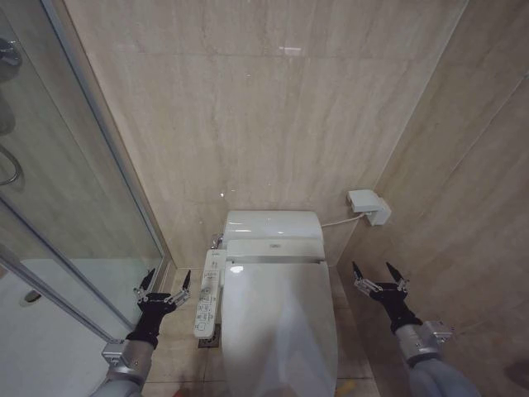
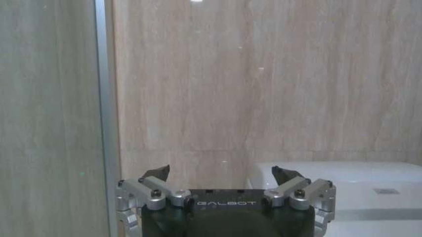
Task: Open the toilet lid, clean the toilet bowl with a toilet brush, close the toilet lid, and flush.
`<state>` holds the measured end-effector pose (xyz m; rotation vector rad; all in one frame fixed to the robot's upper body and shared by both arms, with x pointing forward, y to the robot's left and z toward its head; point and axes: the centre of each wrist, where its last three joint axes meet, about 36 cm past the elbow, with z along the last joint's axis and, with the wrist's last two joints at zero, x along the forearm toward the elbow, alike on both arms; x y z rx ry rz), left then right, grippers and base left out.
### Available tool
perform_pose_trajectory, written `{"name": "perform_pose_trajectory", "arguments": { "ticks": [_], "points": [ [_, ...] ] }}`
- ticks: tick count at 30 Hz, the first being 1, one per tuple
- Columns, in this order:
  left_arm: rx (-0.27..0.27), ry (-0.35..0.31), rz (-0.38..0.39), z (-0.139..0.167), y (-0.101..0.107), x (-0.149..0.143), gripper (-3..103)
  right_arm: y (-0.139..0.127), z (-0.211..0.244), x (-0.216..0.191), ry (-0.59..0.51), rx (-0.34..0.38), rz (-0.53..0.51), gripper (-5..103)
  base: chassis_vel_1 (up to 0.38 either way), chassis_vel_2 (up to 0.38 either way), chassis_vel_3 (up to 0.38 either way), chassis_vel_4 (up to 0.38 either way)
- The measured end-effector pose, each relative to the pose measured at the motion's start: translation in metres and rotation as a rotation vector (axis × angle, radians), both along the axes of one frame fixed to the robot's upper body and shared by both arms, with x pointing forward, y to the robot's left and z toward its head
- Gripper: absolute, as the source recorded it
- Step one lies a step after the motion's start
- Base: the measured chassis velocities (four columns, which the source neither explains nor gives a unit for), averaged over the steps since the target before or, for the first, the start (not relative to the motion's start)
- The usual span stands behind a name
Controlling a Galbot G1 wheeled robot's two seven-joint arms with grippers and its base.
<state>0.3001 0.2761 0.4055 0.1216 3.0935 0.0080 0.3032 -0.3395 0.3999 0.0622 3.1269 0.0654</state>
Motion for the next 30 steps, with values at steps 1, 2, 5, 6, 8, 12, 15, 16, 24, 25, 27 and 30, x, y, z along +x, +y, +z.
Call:
{"name": "perform_pose_trajectory", "arguments": {
  "ticks": [1,2,5,6,8,12,15,16,24,25,27,30],
  "points": [
    [0.0,0.0,0.0,0.0,0.0,0.0,100,0.0,0.0,0.0,0.0,0.0,0.0,100,0.0,0.0,0.0,0.0],
    [0.0,-0.001,0.001,0.0005,0.0004,0.0001,100,0.0,0.0,0.0,0.0,0.0,0.0,100,0.0,0.0,0.0,0.0],
    [-0.001,-0.003,0.002,0.0013,0.001,0.0016,100,0.0,0.0,0.0,0.0,0.0,0.0,100,0.0,0.0,0.0,0.0],
    [-0.002,-0.002,0.001,0.0007,0.0008,0.0024,100,0.0,0.0,0.0,0.0,0.0,0.0,100,0.0,0.0,0.0,0.0],
    [-0.004,-0.001,-0.001,-0.0002,0.0004,0.0032,100,0.0,0.0,0.0,0.0,0.0,0.0,100,0.0,0.0,0.0,0.0],
    [-0.007,0.001,-0.007,-0.001,-0.0009,0.0052,100,0.0,0.0,0.0,0.0,0.0,0.0,100,0.0,0.0,0.0,0.0],
    [-0.007,0.004,-0.01,-0.0011,-0.0011,0.0055,100,0.0,0.0,0.0,0.0,0.0,0.0,100,0.0,0.0,0.0,0.0],
    [-0.007,0.004,-0.01,-0.0011,-0.0011,0.0055,100,0.0,0.0,0.0,0.0,0.0,0.0,100,0.0,0.0,0.0,0.0],
    [-0.007,0.006,-0.011,-0.0014,-0.0012,0.0056,100,0.0,0.0,0.0,0.0,0.0,0.0,100,0.0,0.0,0.0,0.0],
    [-0.007,0.006,-0.011,-0.0014,-0.0012,0.0056,100,0.0,0.0,0.0,0.0,0.0,0.0,100,0.0,0.0,0.0,0.0],
    [-0.008,0.006,-0.011,-0.0014,-0.0013,0.0056,100,0.0,0.0,0.0,0.0,0.0,0.0,100,0.0,0.0,0.0,0.0],
    [-0.008,0.007,-0.011,-0.0015,-0.0012,0.0056,100,0.0,0.0,0.0,0.0,0.0,0.0,100,0.0,0.0,0.0,0.0]
  ]
}}
